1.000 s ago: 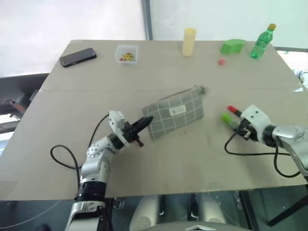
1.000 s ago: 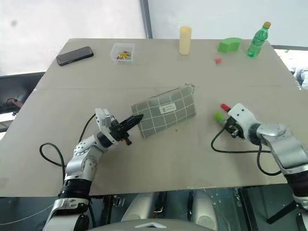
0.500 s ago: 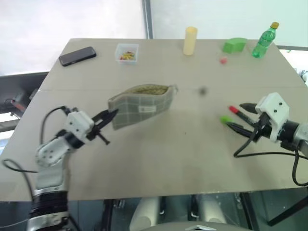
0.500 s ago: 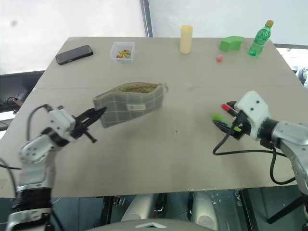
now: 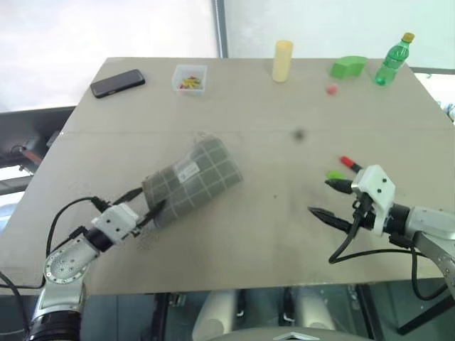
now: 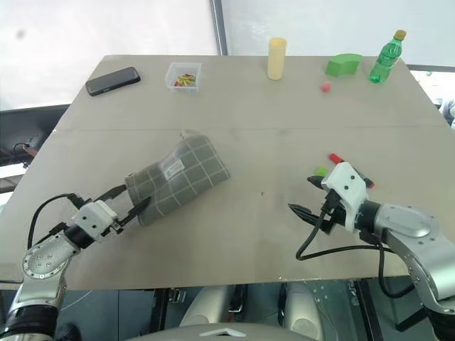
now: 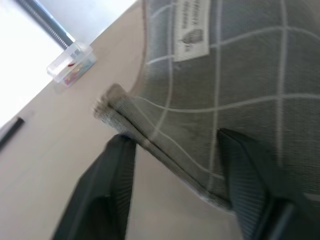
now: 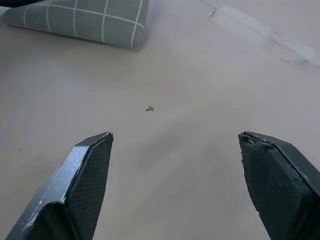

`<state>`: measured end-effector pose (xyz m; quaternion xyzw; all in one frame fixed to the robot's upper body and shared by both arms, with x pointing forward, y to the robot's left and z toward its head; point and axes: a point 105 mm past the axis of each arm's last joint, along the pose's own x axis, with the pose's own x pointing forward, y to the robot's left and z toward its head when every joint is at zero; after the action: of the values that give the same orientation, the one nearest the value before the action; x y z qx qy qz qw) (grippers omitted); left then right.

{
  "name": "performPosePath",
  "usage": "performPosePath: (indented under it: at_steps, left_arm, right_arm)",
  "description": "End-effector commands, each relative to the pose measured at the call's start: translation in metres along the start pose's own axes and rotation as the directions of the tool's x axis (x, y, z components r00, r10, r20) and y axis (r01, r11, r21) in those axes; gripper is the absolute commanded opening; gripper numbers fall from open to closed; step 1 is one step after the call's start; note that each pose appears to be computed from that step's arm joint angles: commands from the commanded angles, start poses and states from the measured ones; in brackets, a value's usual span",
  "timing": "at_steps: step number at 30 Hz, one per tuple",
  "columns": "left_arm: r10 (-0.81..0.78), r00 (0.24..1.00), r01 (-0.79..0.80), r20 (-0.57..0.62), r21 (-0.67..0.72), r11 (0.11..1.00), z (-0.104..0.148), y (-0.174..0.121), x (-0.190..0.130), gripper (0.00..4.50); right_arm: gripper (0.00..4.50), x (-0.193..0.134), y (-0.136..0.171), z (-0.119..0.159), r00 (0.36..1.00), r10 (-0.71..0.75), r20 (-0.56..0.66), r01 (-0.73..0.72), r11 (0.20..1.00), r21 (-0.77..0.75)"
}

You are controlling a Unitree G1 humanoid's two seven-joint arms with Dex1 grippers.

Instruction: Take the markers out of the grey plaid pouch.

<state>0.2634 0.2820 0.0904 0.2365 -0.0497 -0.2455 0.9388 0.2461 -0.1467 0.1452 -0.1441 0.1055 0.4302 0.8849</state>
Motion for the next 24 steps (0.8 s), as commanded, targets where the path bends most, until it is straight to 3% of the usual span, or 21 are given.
performPosePath:
  at_steps: [1, 7, 13, 17, 24]
  left_arm:
    - [0.031, 0.998, -0.018, 0.06, -0.203, 0.979, 0.015, 0.018, -0.016, 2.71]
    - [-0.125, 0.992, 0.125, 0.022, -0.346, 0.93, 0.03, 0.0, -0.052, 2.71]
    - [-0.236, 0.972, 0.21, -0.008, -0.426, 0.88, 0.036, -0.017, -0.067, 2.75]
    - [-0.227, 0.973, 0.195, -0.033, -0.404, 0.894, 0.035, -0.024, -0.06, 3.99]
    - [-0.284, 0.958, 0.241, -0.04, -0.425, 0.872, 0.034, -0.033, -0.063, 3.99]
  right_arm:
    - [4.09, -0.013, -0.001, 0.01, 0.999, -0.008, 0.034, 0.01, 0.998, -0.056]
    - [4.09, -0.042, -0.002, 0.003, 1.0, 0.016, 0.01, -0.016, 0.999, -0.028]
    - [4.29, -0.068, -0.017, -0.011, 0.996, -0.068, -0.053, 0.068, 0.998, -0.01]
    - [4.5, -0.073, -0.019, -0.016, 0.993, -0.094, -0.073, 0.092, 0.995, -0.032]
    - [4.5, -0.076, -0.009, -0.019, 0.993, -0.065, -0.094, 0.061, 0.997, -0.046]
